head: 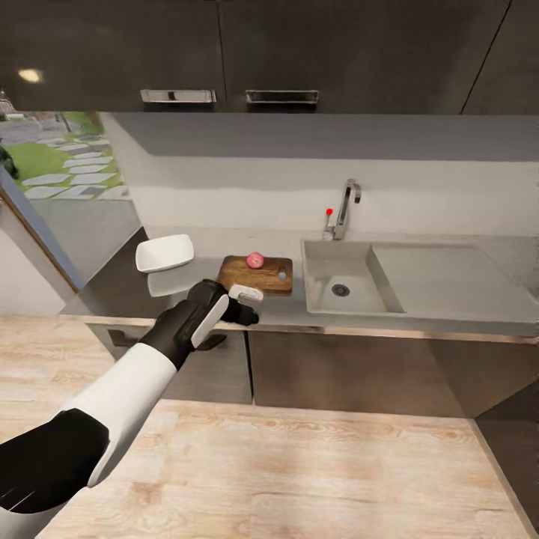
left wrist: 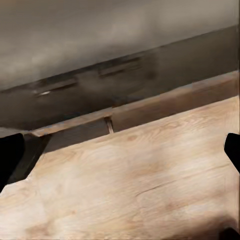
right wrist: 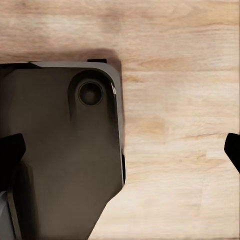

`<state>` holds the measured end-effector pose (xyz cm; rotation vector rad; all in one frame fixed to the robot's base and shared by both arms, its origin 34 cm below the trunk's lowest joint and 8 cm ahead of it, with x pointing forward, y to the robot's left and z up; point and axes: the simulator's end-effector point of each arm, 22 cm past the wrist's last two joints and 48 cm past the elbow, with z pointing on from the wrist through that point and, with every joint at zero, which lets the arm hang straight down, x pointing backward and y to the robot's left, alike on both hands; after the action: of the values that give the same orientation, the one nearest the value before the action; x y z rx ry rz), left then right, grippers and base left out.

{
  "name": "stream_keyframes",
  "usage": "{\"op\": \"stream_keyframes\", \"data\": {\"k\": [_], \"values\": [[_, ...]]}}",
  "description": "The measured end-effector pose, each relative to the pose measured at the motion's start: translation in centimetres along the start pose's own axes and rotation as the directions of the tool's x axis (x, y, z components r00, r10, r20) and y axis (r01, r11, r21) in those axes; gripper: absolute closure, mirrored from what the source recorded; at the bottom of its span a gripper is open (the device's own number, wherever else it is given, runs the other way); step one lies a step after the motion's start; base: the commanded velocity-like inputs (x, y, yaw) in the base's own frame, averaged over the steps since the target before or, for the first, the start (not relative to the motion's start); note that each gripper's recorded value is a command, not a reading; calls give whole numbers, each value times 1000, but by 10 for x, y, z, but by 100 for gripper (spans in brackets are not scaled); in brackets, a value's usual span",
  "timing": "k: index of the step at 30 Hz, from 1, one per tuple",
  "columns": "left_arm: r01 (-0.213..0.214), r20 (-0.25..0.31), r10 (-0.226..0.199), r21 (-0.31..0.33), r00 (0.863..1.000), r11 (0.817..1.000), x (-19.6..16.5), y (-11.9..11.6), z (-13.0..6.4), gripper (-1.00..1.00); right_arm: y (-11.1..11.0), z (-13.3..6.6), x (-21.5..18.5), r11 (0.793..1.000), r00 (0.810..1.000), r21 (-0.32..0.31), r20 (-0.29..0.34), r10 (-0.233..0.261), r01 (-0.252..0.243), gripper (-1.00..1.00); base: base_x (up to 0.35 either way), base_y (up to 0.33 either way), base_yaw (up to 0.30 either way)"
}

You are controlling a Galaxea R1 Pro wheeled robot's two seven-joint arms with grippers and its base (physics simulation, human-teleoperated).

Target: In the kitchen, take the Vidalia onion out of the sink, dice it on the chopping board with the paring knife, put the diced onion into the bowl on the countertop, then place both the paring knife and the chopping board into the sink.

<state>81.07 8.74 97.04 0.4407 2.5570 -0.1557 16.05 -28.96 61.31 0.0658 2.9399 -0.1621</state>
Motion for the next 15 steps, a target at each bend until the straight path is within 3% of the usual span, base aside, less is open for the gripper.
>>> {"op": "stream_keyframes", "data": {"k": [8,10,15], "values": [[17,-74,-17,-1,997,1000,27,1,16,-100,0,0,-1,1000,1000,0,1,2,-2,-100,-281,0,0],[37,-127,-38,-8,991,999,52,3,32,-100,-3,1,-3,1000,1000,4,8,2,-2,-100,-47,0,0],[96,-108,-100,-47,989,994,92,16,73,-100,-26,3,-13,999,999,34,33,-7,6,-100,-14,0,0]]}}
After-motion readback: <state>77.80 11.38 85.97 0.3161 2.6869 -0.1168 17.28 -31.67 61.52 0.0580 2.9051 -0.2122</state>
